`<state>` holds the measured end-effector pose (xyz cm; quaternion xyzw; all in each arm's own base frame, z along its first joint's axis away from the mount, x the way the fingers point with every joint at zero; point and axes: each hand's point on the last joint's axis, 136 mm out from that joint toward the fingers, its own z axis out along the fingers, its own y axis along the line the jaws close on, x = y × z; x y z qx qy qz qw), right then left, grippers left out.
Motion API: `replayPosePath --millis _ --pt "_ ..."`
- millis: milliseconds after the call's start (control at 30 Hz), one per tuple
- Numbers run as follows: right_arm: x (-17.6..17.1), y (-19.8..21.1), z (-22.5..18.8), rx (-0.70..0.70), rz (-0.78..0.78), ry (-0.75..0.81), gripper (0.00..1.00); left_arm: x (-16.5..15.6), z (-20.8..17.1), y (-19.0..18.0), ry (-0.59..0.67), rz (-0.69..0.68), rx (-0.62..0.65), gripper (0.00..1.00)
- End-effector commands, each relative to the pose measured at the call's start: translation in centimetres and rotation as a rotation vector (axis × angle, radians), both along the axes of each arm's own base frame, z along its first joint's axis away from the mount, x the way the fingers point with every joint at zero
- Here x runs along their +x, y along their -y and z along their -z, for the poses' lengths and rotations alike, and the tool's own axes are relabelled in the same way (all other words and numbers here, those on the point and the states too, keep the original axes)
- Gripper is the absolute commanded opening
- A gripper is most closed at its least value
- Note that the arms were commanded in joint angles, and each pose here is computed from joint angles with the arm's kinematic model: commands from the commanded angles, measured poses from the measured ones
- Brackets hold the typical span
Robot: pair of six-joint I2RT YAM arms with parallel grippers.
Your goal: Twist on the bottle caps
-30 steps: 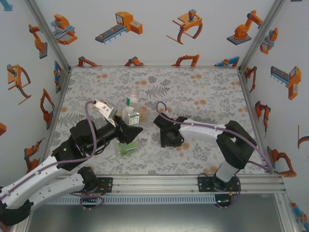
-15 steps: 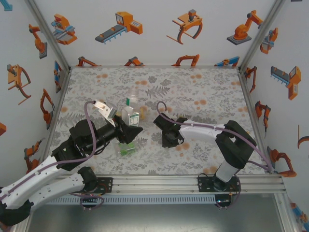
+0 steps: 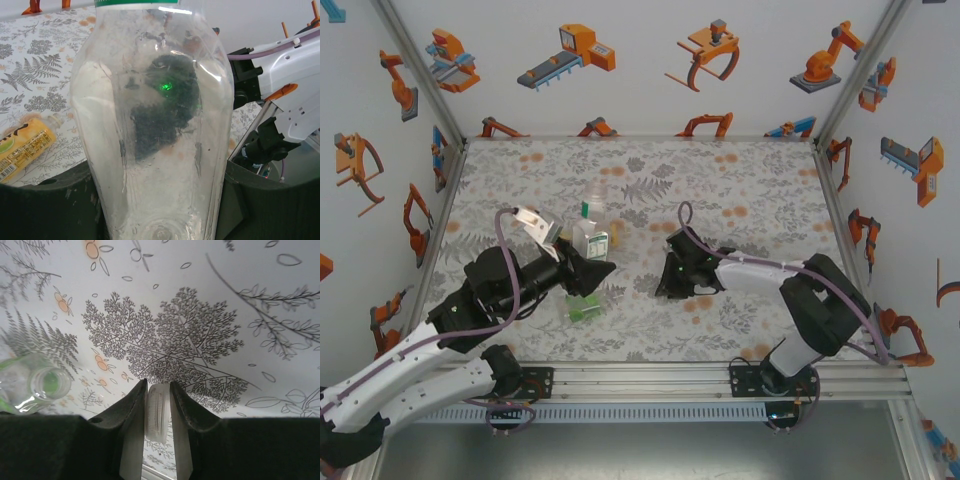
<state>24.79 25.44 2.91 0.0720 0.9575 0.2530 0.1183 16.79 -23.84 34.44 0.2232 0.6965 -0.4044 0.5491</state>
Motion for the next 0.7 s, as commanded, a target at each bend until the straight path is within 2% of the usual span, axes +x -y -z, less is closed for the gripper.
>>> replayPosePath --millis 0,100,300,467,667 --pt "-0.5 1.5 1.0 0.040 0.048 -0.042 0.31 -0.1 -2.2 -0.2 0.023 0.000 -0.050 0.01" --pt "-1.0 3.6 1.5 0.018 0.081 -0.054 0.38 0.0 -2.2 0.0 0.020 0.001 -0.053 0.01" --pt "-0.9 6.1 1.4 -0.099 0.077 -0.042 0.45 0.0 -2.2 0.1 0.018 0.003 -0.052 0.01" --pt "0.5 6.1 0.5 -0.209 0.019 -0.035 0.47 -0.1 -2.1 -0.2 0.014 0.000 -0.051 0.01" --pt "2.0 4.2 -0.1 -0.340 -0.098 -0.019 0.48 -0.3 -2.2 -0.9 0.014 -0.014 -0.062 0.01"
